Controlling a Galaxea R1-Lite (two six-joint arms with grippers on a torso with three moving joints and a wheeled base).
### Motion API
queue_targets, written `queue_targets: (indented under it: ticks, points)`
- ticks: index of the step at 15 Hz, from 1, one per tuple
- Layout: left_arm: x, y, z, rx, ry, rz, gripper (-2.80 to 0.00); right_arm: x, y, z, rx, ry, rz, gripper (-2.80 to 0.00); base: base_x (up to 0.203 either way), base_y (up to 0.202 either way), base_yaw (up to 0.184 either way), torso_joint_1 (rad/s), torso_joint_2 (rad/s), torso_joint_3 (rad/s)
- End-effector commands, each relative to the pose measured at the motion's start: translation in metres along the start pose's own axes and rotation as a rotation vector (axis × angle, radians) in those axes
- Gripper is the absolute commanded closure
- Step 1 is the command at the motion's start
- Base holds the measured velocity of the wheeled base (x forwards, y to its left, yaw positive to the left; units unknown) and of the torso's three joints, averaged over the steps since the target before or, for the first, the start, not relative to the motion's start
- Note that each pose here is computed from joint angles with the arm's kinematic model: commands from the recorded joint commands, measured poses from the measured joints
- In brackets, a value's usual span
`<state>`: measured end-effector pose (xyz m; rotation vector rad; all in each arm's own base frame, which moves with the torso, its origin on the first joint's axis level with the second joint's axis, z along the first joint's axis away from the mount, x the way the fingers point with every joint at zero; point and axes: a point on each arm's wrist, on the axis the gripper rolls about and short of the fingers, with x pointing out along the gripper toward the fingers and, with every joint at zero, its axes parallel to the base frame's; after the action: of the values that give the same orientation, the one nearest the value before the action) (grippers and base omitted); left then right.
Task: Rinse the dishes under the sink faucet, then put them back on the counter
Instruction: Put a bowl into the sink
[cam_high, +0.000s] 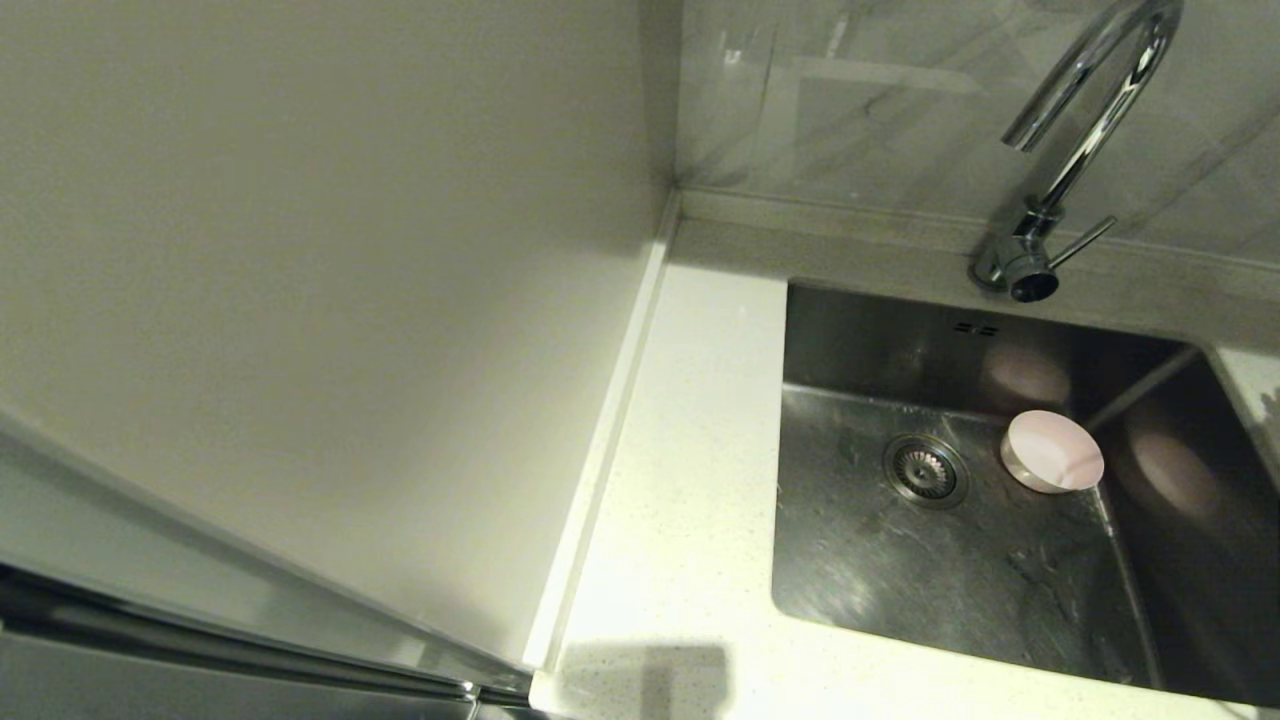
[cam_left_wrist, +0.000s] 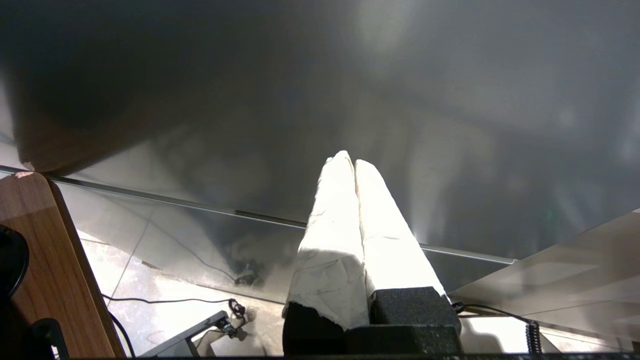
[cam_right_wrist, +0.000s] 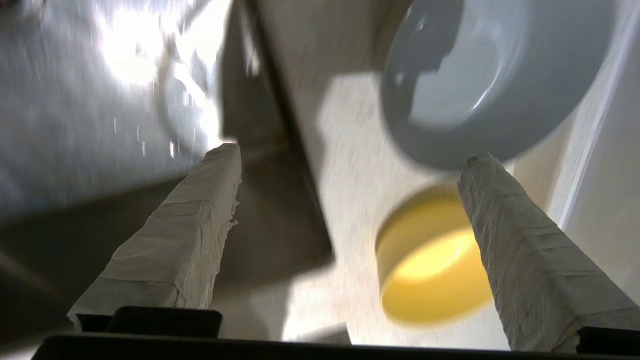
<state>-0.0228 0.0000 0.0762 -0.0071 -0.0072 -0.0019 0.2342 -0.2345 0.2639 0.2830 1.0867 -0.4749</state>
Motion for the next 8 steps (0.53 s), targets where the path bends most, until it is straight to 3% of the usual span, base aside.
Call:
queue_targets:
  ticks: [1, 4, 8]
  points:
    - [0.0, 0.0, -0.001, -0.001, 0.003, 0.0, 0.0, -0.018, 0.005, -0.012, -0.026, 0.041, 0.008, -2.8, 0.0, 0.0, 0.0, 0.0, 0.0, 0.0]
    - [0.0, 0.0, -0.001, -0.001, 0.003, 0.0, 0.0, -0.01, 0.003, -0.009, -0.03, 0.073, -0.069, -2.8, 0.0, 0.0, 0.0, 0.0, 0.0, 0.0]
    - [0.0, 0.0, -0.001, -0.001, 0.003, 0.0, 0.0, 0.0, 0.019, -0.007, 0.148, 0.117, -0.137, -2.8, 0.0, 0.0, 0.0, 0.0, 0.0, 0.0]
